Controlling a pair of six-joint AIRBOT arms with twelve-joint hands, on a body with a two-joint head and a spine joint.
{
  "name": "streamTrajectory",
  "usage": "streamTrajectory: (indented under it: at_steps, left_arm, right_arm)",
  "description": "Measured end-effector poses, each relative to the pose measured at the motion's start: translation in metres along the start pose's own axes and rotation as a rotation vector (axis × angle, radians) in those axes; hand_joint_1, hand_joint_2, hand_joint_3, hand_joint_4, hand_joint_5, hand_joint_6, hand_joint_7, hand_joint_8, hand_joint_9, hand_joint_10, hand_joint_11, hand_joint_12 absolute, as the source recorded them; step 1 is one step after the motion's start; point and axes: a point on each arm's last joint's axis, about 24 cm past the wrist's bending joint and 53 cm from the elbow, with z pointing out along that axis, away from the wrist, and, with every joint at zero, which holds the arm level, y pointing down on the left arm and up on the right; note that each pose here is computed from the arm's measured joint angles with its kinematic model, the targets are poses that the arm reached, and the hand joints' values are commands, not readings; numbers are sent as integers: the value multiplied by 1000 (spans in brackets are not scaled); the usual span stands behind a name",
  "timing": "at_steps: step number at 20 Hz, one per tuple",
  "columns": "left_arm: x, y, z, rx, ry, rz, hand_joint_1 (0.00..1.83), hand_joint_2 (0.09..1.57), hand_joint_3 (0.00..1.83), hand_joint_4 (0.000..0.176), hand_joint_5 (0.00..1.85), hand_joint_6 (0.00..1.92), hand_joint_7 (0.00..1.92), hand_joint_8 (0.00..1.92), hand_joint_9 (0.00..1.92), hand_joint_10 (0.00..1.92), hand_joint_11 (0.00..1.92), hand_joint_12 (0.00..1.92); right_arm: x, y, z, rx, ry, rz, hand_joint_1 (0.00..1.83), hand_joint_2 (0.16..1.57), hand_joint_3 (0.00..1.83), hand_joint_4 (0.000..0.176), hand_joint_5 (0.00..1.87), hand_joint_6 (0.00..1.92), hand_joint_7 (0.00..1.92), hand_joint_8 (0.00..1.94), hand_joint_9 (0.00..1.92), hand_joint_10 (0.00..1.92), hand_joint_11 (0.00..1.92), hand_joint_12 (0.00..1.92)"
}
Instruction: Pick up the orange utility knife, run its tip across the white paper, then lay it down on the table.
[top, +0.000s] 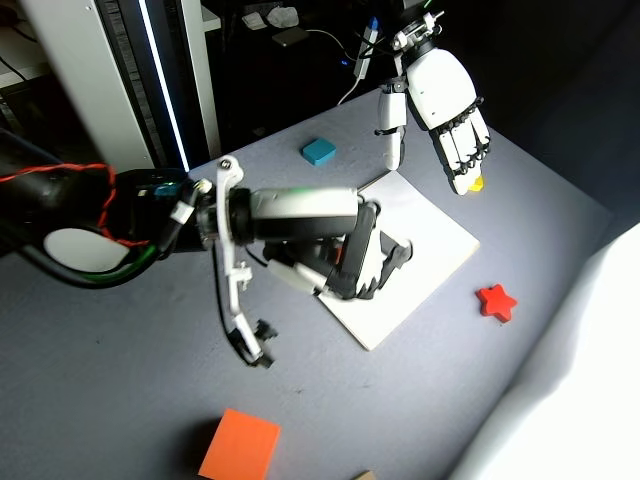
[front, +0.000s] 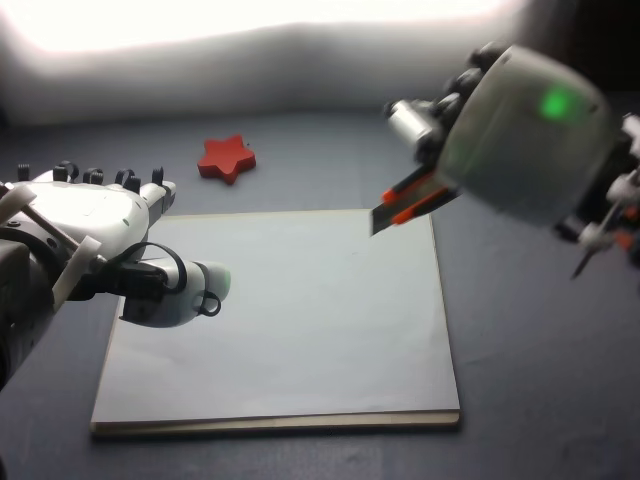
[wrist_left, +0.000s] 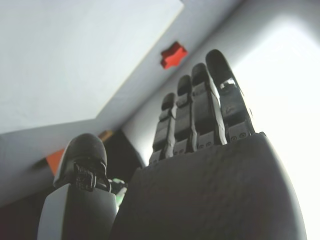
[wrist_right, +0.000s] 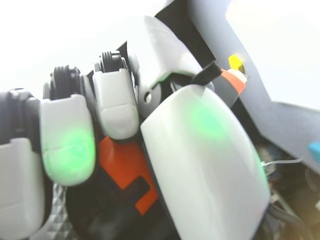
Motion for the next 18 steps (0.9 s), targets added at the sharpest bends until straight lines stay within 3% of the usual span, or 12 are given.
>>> streamTrajectory:
  at_steps: [4, 5, 11, 15, 18]
  left_arm:
    - [1, -1, 0, 2, 2, 0, 30, 1278, 0, 37, 35, 3, 128, 0, 168, 1, 0, 753]
    - [1, 0, 0, 1, 2, 1, 20, 1280, 1, 36, 37, 4, 132, 2, 169, 1, 0, 749]
    - [1, 1, 0, -3, 1, 3, 6, 1282, 2, 35, 29, 1, 113, 0, 150, 1, 0, 756]
    - [3, 3, 0, -10, 5, 5, 17, 1274, 0, 38, 39, 2, 138, 3, 164, 3, 0, 784]
    - [3, 4, 1, -12, 5, 6, 14, 1275, 0, 42, 61, 7, 157, 6, 172, 5, 0, 770]
  right_arm:
    - [-11, 42, 20, -78, -129, -161, 1649, 1425, 0, 176, 1538, 1921, 1734, 1941, 1899, 1921, 1921, 1921]
    - [-11, 47, 22, -84, -139, -165, 1645, 1421, 0, 176, 1539, 1921, 1735, 1941, 1900, 1921, 1921, 1921]
    - [7, 77, 37, -138, -151, -250, 1605, 1419, 0, 176, 1541, 1921, 1737, 1941, 1907, 1921, 1921, 1921]
    - [18, 110, 45, -230, -188, -343, 1598, 1411, 0, 176, 1520, 1921, 1730, 1941, 1903, 1921, 1921, 1921]
    - [27, 113, 50, -235, -173, -351, 1587, 1402, 0, 176, 1491, 1921, 1699, 1941, 1889, 1921, 1921, 1921]
